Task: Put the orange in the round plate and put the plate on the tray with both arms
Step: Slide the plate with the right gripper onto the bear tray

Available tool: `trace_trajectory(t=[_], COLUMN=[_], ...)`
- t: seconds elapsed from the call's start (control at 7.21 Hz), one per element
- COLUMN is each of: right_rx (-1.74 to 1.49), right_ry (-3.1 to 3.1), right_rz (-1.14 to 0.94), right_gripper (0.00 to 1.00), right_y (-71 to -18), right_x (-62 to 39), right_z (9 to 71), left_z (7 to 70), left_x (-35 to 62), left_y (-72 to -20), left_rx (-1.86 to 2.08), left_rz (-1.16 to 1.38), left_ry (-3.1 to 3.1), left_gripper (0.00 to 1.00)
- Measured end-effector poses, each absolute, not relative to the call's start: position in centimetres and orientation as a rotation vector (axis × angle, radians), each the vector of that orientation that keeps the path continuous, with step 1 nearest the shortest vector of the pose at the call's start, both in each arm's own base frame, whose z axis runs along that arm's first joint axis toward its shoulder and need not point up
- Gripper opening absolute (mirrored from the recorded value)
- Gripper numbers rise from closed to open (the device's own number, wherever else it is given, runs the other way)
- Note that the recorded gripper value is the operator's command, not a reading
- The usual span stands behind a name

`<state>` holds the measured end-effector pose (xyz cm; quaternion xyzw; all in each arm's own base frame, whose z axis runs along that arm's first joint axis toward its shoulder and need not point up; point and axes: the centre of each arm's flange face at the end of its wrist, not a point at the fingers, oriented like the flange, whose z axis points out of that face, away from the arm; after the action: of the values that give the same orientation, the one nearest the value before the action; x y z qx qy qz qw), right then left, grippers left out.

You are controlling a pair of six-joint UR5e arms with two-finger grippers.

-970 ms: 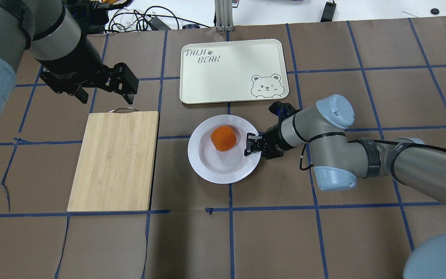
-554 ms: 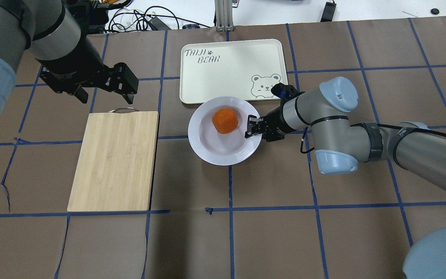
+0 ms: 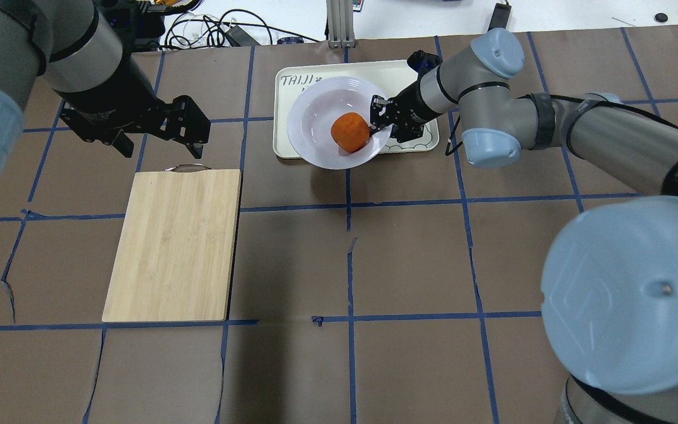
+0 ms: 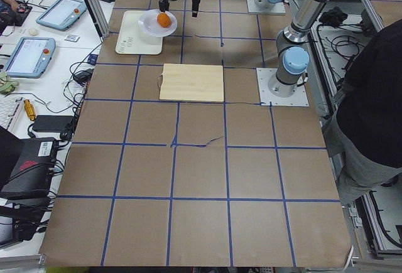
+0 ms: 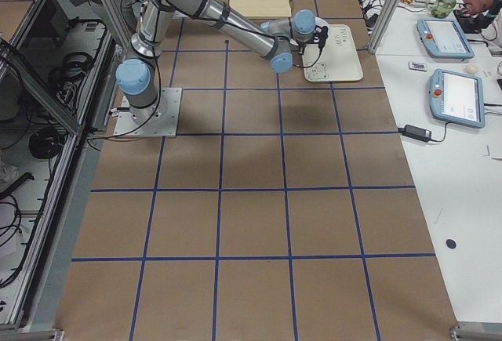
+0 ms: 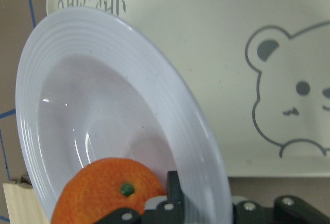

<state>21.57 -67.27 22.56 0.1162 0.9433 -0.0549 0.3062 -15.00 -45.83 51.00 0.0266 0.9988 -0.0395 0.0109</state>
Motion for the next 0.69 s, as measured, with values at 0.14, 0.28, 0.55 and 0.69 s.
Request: trace_trajectory(t=[0.14, 0.28, 0.55, 0.69], right_rx=[0.341, 0.361, 0.391, 0.401], right_ry=[2.496, 2.496, 2.498, 2.5], right_rz=[-0.141, -0.143, -0.129, -0.116], right_gripper=[0.07, 0.07, 0.09, 0.26], right_y=[-70.7, -73.2, -75.9, -76.3], right_x=[21.6, 21.6, 20.9, 20.6], right_z=[22.8, 22.6, 20.5, 19.5], left_z=[51.0, 51.0, 51.0, 51.0], left_x=[-15.0, -15.0, -15.0, -15.0], left_y=[-45.8, -45.8, -45.8, -45.8], left_rx=[0.083, 0.083, 0.083, 0.083], left_rz=[-0.123, -0.123, -0.123, -0.123], left_ry=[3.115, 3.114, 3.114, 3.114], left_gripper=[1.0, 1.0, 1.0, 1.0])
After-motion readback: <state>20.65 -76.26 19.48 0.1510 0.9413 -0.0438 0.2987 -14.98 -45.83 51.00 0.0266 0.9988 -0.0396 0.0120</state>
